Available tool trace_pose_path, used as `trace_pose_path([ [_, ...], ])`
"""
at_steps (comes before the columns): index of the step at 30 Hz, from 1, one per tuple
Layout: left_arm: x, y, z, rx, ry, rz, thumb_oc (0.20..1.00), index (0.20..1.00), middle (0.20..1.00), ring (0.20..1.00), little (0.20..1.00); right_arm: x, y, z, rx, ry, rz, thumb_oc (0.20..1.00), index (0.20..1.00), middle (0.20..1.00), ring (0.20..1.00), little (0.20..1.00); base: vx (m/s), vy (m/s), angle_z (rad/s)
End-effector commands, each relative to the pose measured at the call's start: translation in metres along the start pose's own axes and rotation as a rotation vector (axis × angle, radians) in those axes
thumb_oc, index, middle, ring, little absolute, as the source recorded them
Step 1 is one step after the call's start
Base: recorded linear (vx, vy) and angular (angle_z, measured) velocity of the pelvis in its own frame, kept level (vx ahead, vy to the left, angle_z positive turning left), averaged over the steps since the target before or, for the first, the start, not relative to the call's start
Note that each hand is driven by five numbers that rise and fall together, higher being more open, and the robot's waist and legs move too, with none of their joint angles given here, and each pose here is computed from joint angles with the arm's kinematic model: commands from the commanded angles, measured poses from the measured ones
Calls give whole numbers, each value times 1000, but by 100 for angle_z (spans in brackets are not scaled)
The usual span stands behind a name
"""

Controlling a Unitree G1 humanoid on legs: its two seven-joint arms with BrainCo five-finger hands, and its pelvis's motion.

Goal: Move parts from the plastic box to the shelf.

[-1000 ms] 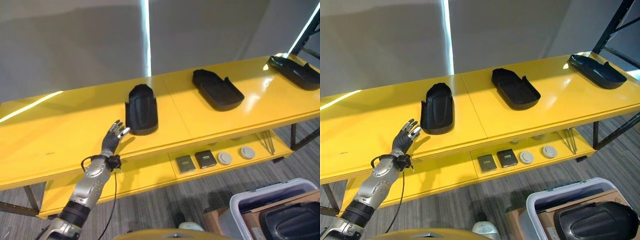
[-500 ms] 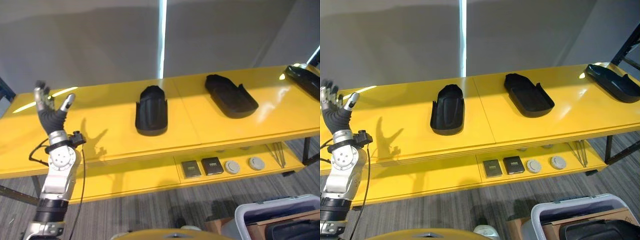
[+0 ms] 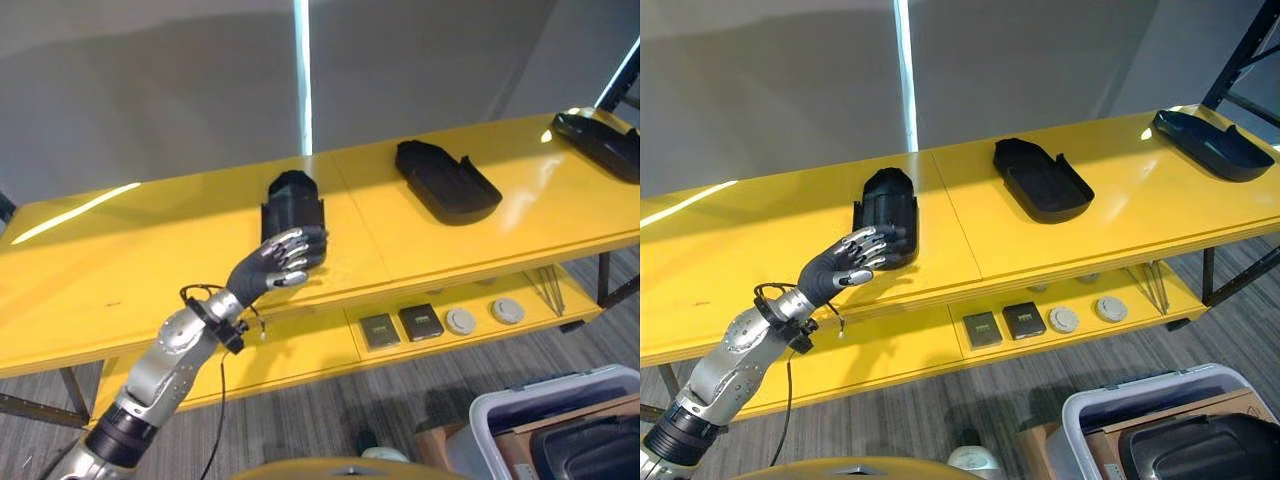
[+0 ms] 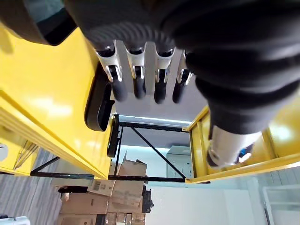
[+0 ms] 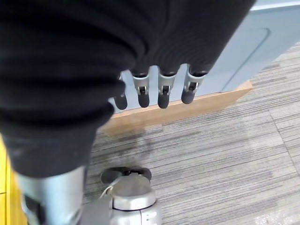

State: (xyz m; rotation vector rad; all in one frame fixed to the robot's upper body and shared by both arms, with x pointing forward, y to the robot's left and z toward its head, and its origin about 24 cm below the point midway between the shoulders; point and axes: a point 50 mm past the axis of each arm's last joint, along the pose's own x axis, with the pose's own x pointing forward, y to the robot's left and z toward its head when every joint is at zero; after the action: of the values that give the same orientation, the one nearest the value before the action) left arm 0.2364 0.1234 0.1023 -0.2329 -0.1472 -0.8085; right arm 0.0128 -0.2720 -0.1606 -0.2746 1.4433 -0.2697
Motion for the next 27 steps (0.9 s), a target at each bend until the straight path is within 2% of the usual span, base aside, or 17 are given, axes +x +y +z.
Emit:
trace_pose_path([
  [1, -3, 6, 13, 12, -93, 32, 200, 200, 200, 200, 200, 1, -9, 0, -48, 13, -37, 1000, 1000, 1000, 1000, 1000, -2, 8, -3],
  [5, -9, 16, 5, 1, -81, 132, 200, 200, 200, 200, 200, 1, -8, -2, -45, 16, -38, 1000, 1000, 1000, 1000, 1000, 0, 0, 0],
  [12, -10, 26, -21, -17, -5, 214, 200, 200, 200, 200, 200, 1, -4, -1, -59, 14, -31, 1000, 1000, 1000, 1000, 1000, 0, 0, 0],
  [17, -3, 29, -41, -65, 29, 295, 200, 200, 200, 200, 200, 1, -1, 0, -69, 9, -25, 1000, 1000, 1000, 1000, 1000, 0, 0, 0],
  [27, 16, 27, -55, -54, 31, 345, 200, 200, 200, 200, 200, 0, 6, 0, -81, -2, -9, 1000, 1000, 1000, 1000, 1000, 13, -21, -3],
])
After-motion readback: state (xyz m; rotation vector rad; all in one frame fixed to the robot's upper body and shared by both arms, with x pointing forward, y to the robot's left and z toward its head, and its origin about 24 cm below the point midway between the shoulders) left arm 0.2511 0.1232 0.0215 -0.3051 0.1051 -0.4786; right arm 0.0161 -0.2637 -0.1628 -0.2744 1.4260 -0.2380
